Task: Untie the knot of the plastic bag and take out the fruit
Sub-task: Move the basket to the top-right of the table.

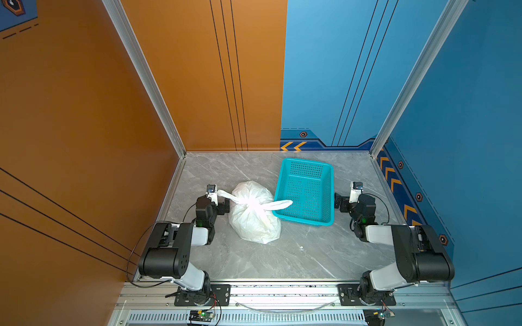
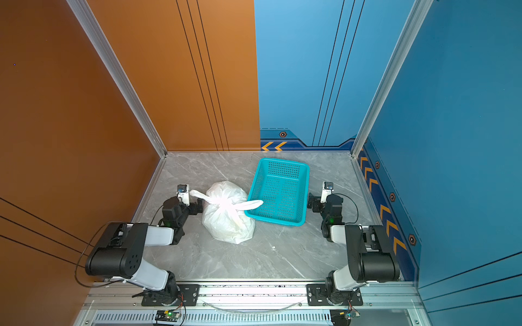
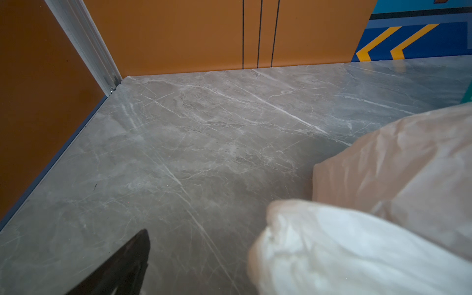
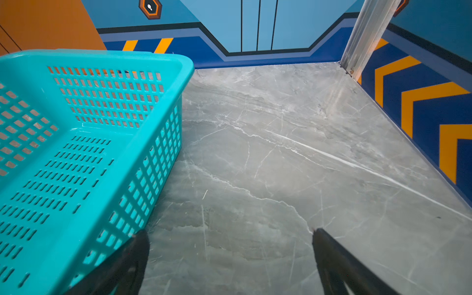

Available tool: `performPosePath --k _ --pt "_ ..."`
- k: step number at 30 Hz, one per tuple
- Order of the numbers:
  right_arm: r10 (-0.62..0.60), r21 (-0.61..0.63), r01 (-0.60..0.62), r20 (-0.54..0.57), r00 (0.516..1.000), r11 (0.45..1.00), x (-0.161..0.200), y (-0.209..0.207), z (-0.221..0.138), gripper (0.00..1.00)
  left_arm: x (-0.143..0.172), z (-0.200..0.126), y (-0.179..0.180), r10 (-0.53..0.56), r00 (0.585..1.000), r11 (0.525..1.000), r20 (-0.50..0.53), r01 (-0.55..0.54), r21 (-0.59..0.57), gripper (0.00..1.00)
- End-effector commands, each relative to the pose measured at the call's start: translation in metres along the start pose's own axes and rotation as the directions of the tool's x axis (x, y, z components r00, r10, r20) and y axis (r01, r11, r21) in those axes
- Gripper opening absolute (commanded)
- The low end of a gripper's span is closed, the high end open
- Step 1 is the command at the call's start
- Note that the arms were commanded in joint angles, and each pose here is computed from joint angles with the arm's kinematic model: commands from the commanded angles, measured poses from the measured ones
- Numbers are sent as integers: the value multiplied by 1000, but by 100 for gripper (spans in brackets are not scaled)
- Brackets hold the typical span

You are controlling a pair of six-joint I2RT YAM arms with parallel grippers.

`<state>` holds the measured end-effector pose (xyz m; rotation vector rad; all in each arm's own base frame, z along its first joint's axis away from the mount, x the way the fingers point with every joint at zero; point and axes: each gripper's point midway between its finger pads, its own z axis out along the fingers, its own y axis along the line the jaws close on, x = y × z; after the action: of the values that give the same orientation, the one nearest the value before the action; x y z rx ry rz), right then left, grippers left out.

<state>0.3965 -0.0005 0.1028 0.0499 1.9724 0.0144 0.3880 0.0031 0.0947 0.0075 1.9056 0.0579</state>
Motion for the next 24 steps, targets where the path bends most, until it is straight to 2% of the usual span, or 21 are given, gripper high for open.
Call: performPosePath --k 1,3,5,9,13,16,24 --pt "-14 90 23 -91 996 996 -29 -5 -16 100 -22 -16 23 -42 999 990 30 46 -135 98" --pt "-19 108 29 -95 995 994 -42 -1 -27 100 -28 -20 26 -64 997 987 -30 59 -152 98" --pt "-20 91 31 -111 994 995 -54 12 -39 100 -40 -26 27 -98 994 983 -47 89 -158 98" --pt "-31 43 43 -246 969 998 -55 38 -51 100 -59 -36 21 -141 986 985 -93 131 -111 98" --pt "-91 31 114 -406 909 993 -33 53 -56 100 -71 -48 12 -162 965 986 -207 149 -75 98" --pt "-105 60 151 -474 874 987 -20 47 -55 100 -77 -61 5 -180 941 984 -286 172 -55 98" --pt "-62 143 190 -620 782 971 3 10 -42 100 -92 -72 -21 -201 928 975 -314 219 24 98"
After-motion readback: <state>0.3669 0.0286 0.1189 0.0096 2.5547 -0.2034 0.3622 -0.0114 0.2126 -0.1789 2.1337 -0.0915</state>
